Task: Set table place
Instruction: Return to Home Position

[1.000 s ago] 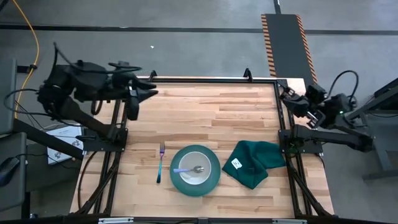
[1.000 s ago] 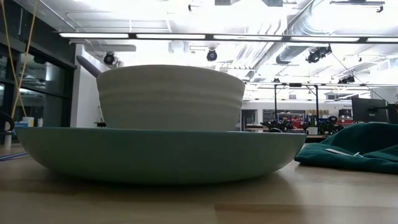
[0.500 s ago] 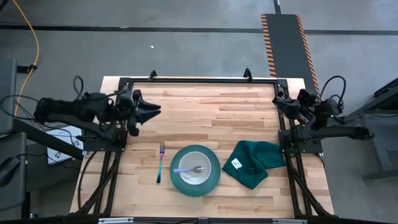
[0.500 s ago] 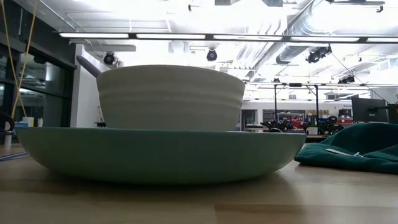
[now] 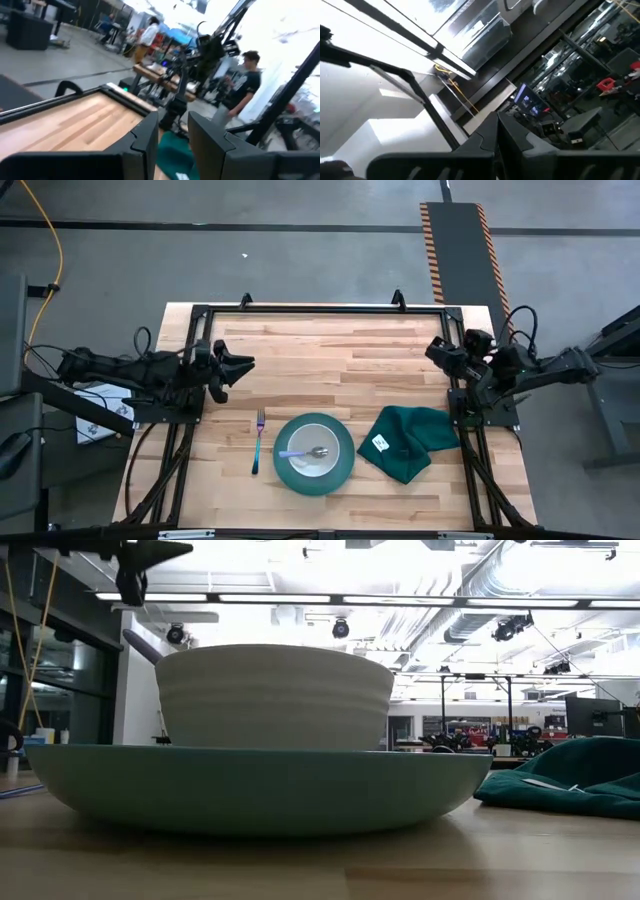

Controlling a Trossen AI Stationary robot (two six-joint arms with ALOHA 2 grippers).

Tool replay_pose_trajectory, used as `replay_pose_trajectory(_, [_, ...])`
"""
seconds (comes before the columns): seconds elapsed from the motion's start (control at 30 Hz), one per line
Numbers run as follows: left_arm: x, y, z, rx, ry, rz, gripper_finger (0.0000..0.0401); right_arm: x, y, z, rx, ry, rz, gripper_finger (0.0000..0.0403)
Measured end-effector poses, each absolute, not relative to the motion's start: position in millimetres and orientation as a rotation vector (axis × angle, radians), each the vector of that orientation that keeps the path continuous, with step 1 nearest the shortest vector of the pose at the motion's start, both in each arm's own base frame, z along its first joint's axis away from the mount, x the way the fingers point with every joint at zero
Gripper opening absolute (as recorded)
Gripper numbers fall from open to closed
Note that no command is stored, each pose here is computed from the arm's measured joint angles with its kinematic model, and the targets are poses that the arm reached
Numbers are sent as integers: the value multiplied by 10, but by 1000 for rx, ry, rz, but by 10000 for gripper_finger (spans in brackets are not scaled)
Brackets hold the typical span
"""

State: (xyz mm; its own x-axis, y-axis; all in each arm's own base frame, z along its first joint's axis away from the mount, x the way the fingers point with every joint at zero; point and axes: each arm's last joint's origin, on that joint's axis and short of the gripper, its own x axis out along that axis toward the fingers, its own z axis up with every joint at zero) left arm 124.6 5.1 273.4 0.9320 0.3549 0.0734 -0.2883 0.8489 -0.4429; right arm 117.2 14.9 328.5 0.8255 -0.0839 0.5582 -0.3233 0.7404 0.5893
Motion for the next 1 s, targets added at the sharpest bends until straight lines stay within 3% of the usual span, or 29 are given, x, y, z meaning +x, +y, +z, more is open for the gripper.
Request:
replay_pose_trajectory(0.27, [1242,40,2261,-451,-265,270,96,1175,173,3279,778,-606,84,0])
replay_pose_trajectory(0.53, [1219,39,2072,-463,-307,255,96,1170,172,3284,792,-617,69,0])
replay_pose_trajectory(0.83, [1214,31,1905,-466,-259,232,96,1169,173,3285,815,-618,78,0])
replay_pose_trajectory(1.0, [1220,14,1767,-467,-134,196,96,1170,172,3284,815,-618,78,0])
